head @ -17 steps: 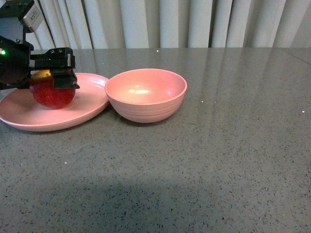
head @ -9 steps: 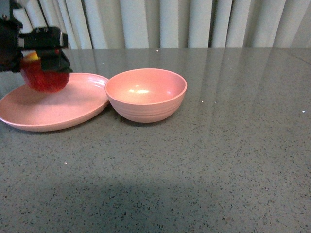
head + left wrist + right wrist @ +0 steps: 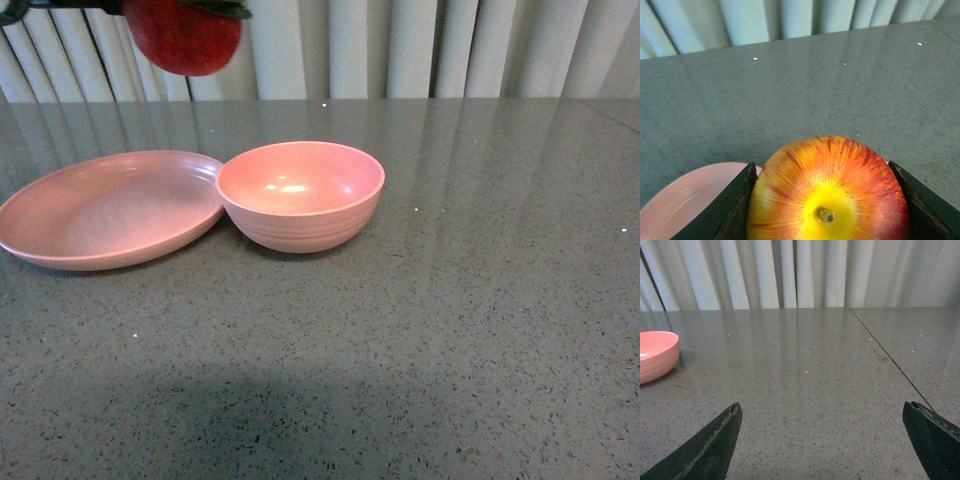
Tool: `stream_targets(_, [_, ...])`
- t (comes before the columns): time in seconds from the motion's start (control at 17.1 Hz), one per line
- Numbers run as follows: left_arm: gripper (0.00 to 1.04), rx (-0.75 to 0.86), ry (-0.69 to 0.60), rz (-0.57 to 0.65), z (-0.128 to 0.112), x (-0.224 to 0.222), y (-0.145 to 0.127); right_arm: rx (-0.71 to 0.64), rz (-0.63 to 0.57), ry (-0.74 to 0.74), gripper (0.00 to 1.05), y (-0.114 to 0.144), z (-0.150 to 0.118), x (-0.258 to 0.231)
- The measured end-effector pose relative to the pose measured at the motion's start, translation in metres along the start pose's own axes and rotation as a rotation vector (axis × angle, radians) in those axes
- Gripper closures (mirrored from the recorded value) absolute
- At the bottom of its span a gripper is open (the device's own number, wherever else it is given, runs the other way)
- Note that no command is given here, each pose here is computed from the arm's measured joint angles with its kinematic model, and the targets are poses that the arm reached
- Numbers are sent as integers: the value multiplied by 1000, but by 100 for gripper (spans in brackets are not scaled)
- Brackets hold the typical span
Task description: Move apple from plate to bowl
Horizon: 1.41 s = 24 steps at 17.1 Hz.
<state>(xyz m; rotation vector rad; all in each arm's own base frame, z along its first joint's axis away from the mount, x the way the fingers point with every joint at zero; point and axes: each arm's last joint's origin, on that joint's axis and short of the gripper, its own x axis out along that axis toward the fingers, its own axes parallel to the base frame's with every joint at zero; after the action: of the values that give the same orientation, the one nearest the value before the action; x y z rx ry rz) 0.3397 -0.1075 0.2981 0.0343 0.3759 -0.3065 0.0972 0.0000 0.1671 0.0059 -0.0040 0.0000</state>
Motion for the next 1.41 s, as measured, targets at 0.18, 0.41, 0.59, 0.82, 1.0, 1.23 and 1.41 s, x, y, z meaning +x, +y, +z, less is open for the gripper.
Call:
stream_targets(0.18, [37, 36, 14, -71, -6, 6, -35, 0, 0, 0, 7, 0, 0, 0])
stream_targets(0.41, [37, 54, 71, -98, -24, 23, -55, 0, 0, 0, 7, 0, 0, 0])
stream_targets(0.59, [37, 45, 109, -90, -36, 36, -58, 0, 0, 0, 7, 0, 0, 0])
stream_targets(0.82, [37, 37, 144, -81, -48, 48, -59, 0, 0, 0, 7, 0, 0, 0])
stream_targets(1.0, [37, 25, 167, -70, -55, 58, -57, 0, 0, 0, 7, 0, 0, 0])
stream_targets(1.23, [37, 17, 181, -57, -58, 65, -53, 0, 0, 0, 7, 0, 0, 0])
stream_targets(1.41, [37, 14, 202, -56, -61, 69, -51, 0, 0, 0, 7, 0, 0, 0])
